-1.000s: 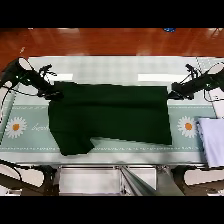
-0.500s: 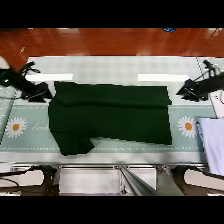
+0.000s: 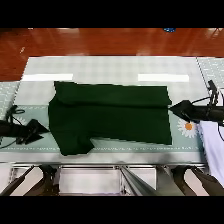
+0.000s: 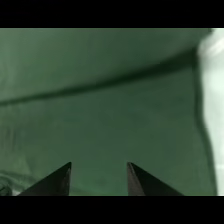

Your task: Fold the shirts.

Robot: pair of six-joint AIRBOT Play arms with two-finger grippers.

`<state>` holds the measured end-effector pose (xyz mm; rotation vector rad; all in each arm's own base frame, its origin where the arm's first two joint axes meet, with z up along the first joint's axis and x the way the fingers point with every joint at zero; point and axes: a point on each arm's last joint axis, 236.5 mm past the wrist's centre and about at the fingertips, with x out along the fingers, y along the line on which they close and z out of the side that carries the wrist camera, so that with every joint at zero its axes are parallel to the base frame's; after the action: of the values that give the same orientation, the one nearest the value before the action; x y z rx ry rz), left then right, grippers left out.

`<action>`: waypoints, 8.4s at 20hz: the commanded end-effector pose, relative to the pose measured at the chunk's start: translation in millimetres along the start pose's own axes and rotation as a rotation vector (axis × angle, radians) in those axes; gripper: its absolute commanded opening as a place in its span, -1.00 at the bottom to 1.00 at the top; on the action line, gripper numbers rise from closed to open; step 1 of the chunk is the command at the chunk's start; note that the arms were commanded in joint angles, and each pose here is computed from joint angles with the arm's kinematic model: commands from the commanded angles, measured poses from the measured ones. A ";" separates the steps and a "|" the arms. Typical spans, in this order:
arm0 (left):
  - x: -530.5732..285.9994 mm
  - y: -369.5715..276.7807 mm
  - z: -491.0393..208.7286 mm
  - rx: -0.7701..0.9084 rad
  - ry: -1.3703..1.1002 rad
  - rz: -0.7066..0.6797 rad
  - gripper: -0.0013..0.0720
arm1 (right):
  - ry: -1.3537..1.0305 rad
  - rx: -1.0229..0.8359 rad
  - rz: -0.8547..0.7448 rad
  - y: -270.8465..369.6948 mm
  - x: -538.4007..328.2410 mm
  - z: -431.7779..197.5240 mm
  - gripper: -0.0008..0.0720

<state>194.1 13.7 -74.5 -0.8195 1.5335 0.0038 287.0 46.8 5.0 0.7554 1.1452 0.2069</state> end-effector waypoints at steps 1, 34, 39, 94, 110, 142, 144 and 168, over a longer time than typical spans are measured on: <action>19.8 -7.3 -17.3 -0.035 0.002 -0.078 0.42 | 0.014 -0.009 0.047 7.4 5.5 -20.9 0.14; 61.4 -37.8 -23.3 0.113 0.128 -0.173 -0.91 | 0.403 0.263 -0.221 -105.4 26.1 -121.8 0.14; 61.7 -37.3 -21.8 0.112 0.121 -0.171 -0.91 | 0.298 0.290 -0.088 -79.0 61.8 -91.9 0.06; -34.3 -193.3 86.2 0.590 -0.480 -0.114 0.42 | 0.087 0.321 0.079 -89.0 95.4 108.9 0.16; 5.8 -262.6 46.8 0.692 -0.405 -0.213 -0.91 | 0.049 -0.178 -0.074 12.5 23.6 104.4 -0.93; 27.8 -379.6 9.8 0.967 -0.181 -0.111 -0.91 | -0.164 -0.346 0.279 180.0 -67.1 12.0 -0.93; -16.4 -338.7 24.3 0.896 -0.307 -0.101 -0.91 | -0.111 -0.372 0.305 202.9 -23.8 7.4 -0.93; -89.2 -137.3 40.3 0.367 -0.599 -0.069 -0.91 | 0.330 -0.434 0.355 258.6 111.6 17.5 0.14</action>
<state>289.3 -23.2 68.6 -0.4947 0.8753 -0.0691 420.0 336.9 55.9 0.5897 1.1887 0.8653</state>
